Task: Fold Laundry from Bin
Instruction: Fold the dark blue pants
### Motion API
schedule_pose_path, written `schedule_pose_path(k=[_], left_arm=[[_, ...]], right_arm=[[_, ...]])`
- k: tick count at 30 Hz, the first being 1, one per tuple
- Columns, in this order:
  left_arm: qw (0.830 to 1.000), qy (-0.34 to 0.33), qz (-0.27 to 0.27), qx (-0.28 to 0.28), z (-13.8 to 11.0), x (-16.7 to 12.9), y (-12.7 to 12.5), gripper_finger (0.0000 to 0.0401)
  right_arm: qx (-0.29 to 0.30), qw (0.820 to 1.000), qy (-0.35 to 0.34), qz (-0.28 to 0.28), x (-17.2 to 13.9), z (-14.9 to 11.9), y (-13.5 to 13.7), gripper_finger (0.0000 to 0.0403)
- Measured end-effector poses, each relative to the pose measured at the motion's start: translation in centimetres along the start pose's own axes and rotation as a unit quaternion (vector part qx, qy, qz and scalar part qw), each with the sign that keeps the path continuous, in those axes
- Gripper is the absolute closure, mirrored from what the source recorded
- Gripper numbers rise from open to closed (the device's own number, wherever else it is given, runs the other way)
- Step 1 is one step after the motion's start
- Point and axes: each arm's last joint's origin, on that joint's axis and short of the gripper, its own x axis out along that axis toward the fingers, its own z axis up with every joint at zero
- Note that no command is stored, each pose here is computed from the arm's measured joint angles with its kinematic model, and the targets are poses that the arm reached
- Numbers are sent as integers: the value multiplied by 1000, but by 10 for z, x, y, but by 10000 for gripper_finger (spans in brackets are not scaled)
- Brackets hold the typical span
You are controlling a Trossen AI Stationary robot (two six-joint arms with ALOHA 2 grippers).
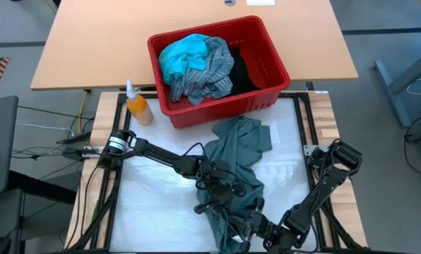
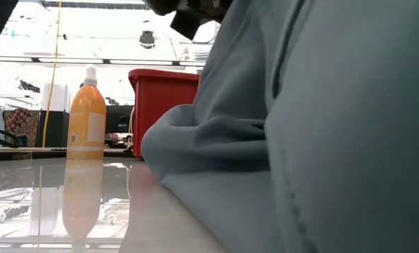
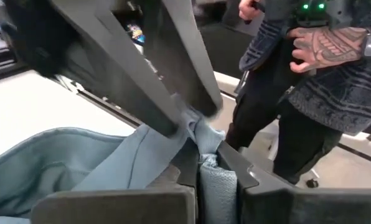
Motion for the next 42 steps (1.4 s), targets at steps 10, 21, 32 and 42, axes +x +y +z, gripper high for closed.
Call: schedule_pose_path(k=[10,21,32,42], left_arm=[[1000,1,27,-5,-1,-8,8,396],[998,12,57,-21,-5,-18,17,389],[998,13,52,-23,-6,-19,17,385],[998,-50,-29,-9,44,-71,6,396]], right_arm=[[202,970,42,130,-28,58,3,205],[241,961,52,127,-26,14,21,242],[219,965,130,64,-8,-4,0,249],[120,990,45,65,-31,61,-19,249]])
